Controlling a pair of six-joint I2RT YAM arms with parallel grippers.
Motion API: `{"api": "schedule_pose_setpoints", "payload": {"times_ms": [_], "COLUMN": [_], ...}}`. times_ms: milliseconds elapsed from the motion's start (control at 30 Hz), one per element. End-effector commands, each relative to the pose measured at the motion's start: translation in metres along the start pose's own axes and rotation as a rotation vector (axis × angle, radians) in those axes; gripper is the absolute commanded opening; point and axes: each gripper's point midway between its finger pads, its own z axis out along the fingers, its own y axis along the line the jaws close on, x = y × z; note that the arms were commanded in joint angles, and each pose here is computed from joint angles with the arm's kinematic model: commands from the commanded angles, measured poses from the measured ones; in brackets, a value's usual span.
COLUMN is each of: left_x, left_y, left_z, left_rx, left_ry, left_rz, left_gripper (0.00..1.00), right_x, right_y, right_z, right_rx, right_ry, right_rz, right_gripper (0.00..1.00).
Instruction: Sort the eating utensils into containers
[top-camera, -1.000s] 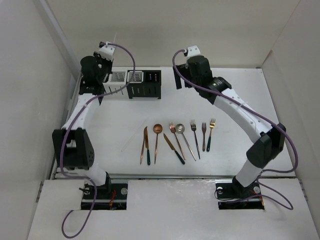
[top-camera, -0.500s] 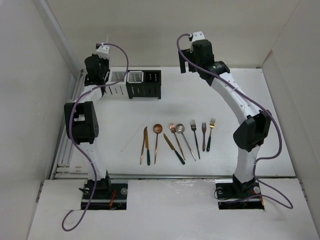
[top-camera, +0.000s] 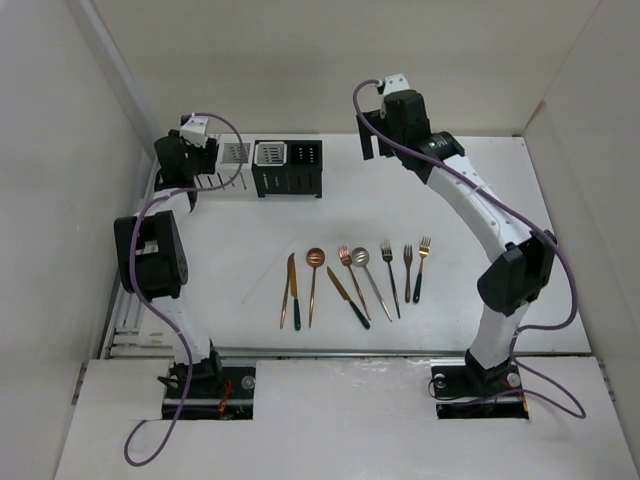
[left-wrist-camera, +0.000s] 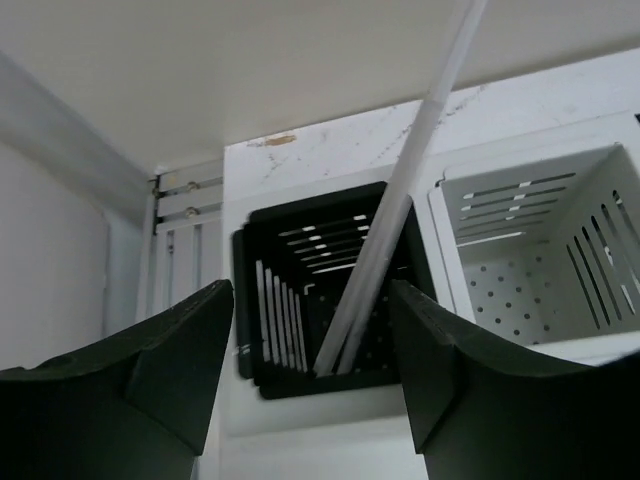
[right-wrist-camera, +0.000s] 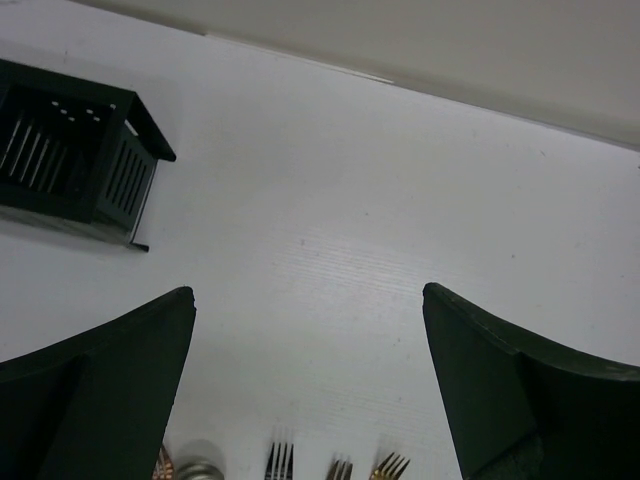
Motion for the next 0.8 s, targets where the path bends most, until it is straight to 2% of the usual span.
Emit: {"api": "schedule_pose_setpoints", "payload": {"times_ms": [0,167,200,267,300,333,367,433,500,567,600,633,767], "left_x": [-0.088,-0.115,-0.113,-0.09,-0.075,-0.012,-0.014,0.041,0.083,0.111,0.105,0.12,0.142], "left_y": [0.016,0.019,0.005,-0.034,-0.047,-0.102,-0.111,-0.147,-0.189,-0.212,-0.218,-0.221,-0.223], "left_z": [-0.041,-0.074,-0.078,-0.096,-0.105,-0.148,-0.148,-0.176,-0.218,-0.247,-0.247,-0.255,-0.249], "left_rx": [-0.01,-0.032,0.013,0.162,0.228,0.471,0.499,0.617,0.753,0.816,0.827,0.826,0.743], "left_ry": [-0.168,-0.15,-0.12,0.001,0.047,0.246,0.233,0.387,0.514,0.579,0.551,0.582,0.629], "left_rz": [0.061,0.013,0.045,0.079,0.091,0.12,0.171,0.208,0.271,0.343,0.361,0.385,0.426], "left_gripper": [0.61,0.62,0.62,0.63,0.63,0.63,0.63,0.64,0.66,0.67,0.67,0.67,0.69], "right_x": [-0.035,-0.024,-0.02,-0.016,0.0,0.016,0.016,0.039,0.043,0.053,0.056,0.058,0.066], "right_y": [0.007,0.015,0.013,0.016,0.017,0.02,0.02,0.023,0.024,0.025,0.024,0.023,0.024], "right_z": [-0.051,-0.082,-0.086,-0.099,-0.098,-0.111,-0.111,-0.113,-0.122,-0.129,-0.129,-0.132,-0.137], "right_rx": [-0.01,-0.058,-0.058,-0.084,-0.094,-0.109,-0.11,-0.114,-0.123,-0.13,-0.129,-0.129,-0.135], "right_ry": [-0.127,-0.14,-0.13,-0.13,-0.091,-0.071,-0.07,-0.024,-0.026,-0.012,-0.001,-0.001,0.011], "right_rz": [0.039,0.073,0.078,0.097,0.081,0.097,0.107,0.1,0.122,0.12,0.125,0.125,0.125], "right_gripper": [1.0,1.0,1.0,1.0,1.0,1.0,1.0,1.0,1.0,1.0,1.0,1.0,1.0]}}
